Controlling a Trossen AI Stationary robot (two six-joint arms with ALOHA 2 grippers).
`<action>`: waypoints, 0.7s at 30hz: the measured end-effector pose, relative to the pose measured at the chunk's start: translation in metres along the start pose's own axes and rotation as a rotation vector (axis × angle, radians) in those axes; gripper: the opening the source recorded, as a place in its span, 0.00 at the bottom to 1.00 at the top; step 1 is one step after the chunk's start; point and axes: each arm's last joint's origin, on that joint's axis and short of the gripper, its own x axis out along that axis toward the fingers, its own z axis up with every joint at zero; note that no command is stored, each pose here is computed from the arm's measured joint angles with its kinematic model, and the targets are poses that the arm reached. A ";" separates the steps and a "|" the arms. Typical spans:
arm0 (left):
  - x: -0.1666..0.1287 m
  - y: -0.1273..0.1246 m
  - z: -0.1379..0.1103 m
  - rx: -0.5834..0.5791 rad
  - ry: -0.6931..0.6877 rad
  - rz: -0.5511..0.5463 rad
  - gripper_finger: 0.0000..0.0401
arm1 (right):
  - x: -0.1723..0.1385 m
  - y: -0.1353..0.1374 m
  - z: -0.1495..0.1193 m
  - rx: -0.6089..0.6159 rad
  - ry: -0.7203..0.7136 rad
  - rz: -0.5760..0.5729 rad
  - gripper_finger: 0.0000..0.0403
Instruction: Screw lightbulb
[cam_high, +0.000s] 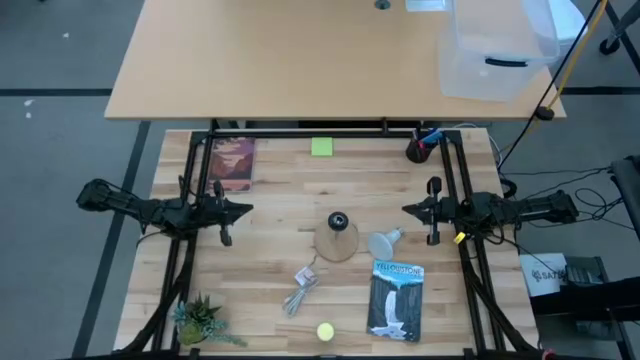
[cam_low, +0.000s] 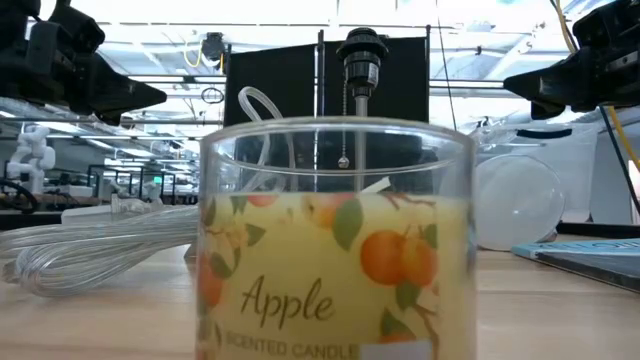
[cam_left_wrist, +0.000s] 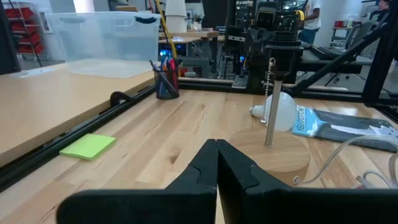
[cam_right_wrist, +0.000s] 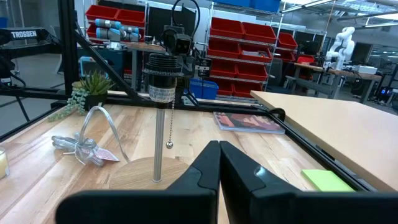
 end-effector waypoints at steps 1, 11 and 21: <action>0.000 0.000 0.000 0.000 0.000 0.000 0.00 | 0.000 0.000 0.000 0.000 0.000 0.000 0.01; 0.000 0.000 0.000 0.000 0.000 0.000 0.00 | 0.000 0.000 0.000 0.000 0.000 0.000 0.01; 0.000 0.000 0.000 0.019 0.000 0.000 0.00 | 0.000 0.000 0.000 0.000 0.000 0.000 0.01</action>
